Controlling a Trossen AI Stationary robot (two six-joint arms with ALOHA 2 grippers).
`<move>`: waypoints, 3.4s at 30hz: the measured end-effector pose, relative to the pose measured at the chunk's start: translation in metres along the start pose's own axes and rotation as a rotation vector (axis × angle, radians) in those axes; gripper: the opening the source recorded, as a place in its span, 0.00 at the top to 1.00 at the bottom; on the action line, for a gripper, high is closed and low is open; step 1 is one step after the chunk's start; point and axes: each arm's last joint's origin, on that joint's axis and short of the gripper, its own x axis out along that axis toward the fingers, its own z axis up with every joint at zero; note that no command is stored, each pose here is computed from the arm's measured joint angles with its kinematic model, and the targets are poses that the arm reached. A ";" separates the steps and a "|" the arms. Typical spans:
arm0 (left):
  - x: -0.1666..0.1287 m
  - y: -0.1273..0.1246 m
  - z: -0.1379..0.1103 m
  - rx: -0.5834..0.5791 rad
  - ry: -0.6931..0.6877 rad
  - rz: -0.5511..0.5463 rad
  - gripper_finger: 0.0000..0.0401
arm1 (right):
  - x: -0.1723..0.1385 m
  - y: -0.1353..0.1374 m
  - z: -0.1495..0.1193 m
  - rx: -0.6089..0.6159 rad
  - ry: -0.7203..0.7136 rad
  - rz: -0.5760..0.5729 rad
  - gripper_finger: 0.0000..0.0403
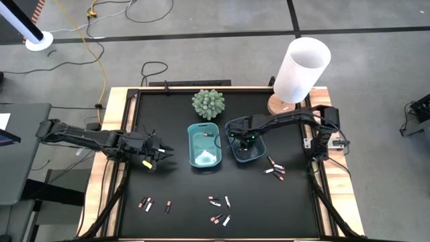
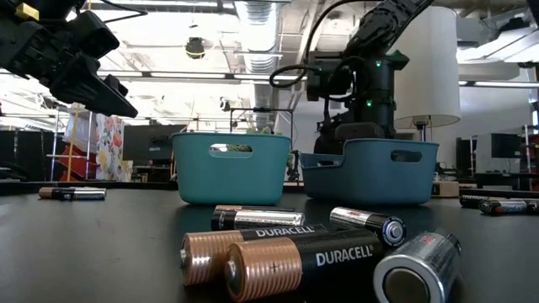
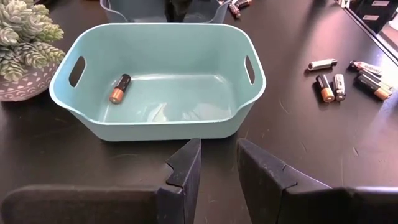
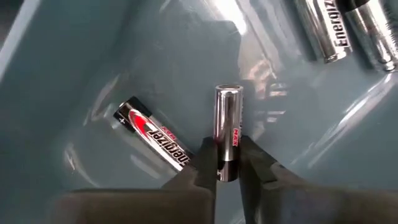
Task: Sort batteries
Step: Put the white battery into the blue bin, then put the black battery into the green bin
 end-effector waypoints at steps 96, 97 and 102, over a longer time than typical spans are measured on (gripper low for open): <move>0.000 0.000 0.001 0.033 -0.008 0.000 0.76 | -0.019 0.007 -0.174 0.386 -0.196 0.020 0.97; 0.000 0.000 0.001 0.033 -0.008 0.000 0.76 | -0.024 0.005 -0.175 0.395 -0.192 0.012 0.97; 0.000 0.000 0.001 0.033 -0.008 0.000 0.76 | -0.056 -0.003 -0.181 0.404 -0.159 -0.079 0.97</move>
